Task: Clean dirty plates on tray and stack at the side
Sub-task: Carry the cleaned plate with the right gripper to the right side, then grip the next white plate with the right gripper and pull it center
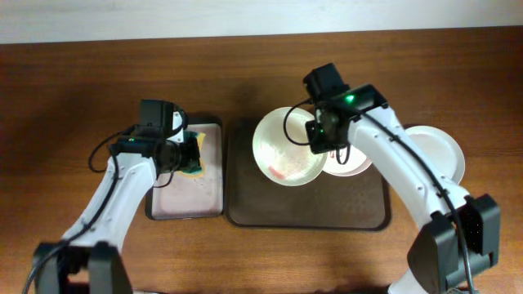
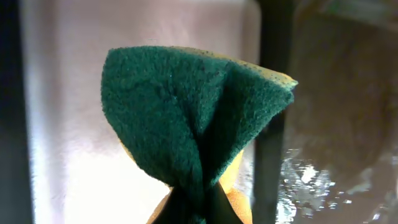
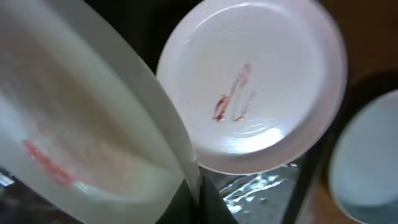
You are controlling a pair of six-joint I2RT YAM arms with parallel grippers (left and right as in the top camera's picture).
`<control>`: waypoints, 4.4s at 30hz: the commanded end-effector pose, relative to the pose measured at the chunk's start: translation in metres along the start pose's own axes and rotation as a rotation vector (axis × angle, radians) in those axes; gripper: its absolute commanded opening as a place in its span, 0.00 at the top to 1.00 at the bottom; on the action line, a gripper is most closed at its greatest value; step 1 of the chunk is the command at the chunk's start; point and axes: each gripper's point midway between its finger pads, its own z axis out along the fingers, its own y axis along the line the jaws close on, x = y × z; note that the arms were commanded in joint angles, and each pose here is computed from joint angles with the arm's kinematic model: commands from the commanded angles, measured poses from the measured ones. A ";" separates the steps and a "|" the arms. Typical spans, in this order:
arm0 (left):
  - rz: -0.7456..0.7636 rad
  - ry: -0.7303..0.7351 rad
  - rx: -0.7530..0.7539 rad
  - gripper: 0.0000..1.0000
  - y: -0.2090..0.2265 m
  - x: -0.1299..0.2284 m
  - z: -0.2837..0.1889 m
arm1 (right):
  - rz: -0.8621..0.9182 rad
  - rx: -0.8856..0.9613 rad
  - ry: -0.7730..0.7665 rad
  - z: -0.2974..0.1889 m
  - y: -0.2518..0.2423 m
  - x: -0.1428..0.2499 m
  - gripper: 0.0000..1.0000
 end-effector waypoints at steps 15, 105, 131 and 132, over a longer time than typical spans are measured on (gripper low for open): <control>-0.003 0.184 -0.006 1.00 0.012 0.035 0.056 | -0.128 0.476 -0.474 -0.079 0.054 -0.025 0.96; -0.002 0.184 -0.006 1.00 0.012 0.035 0.056 | 0.409 -0.301 0.070 0.138 -0.119 0.010 0.77; -0.002 0.184 -0.005 1.00 0.012 0.035 0.056 | 0.295 -0.261 0.178 0.132 -0.041 0.022 0.66; -0.003 0.184 -0.005 1.00 0.012 0.035 0.056 | 0.295 -0.263 0.172 0.132 -0.040 0.021 0.66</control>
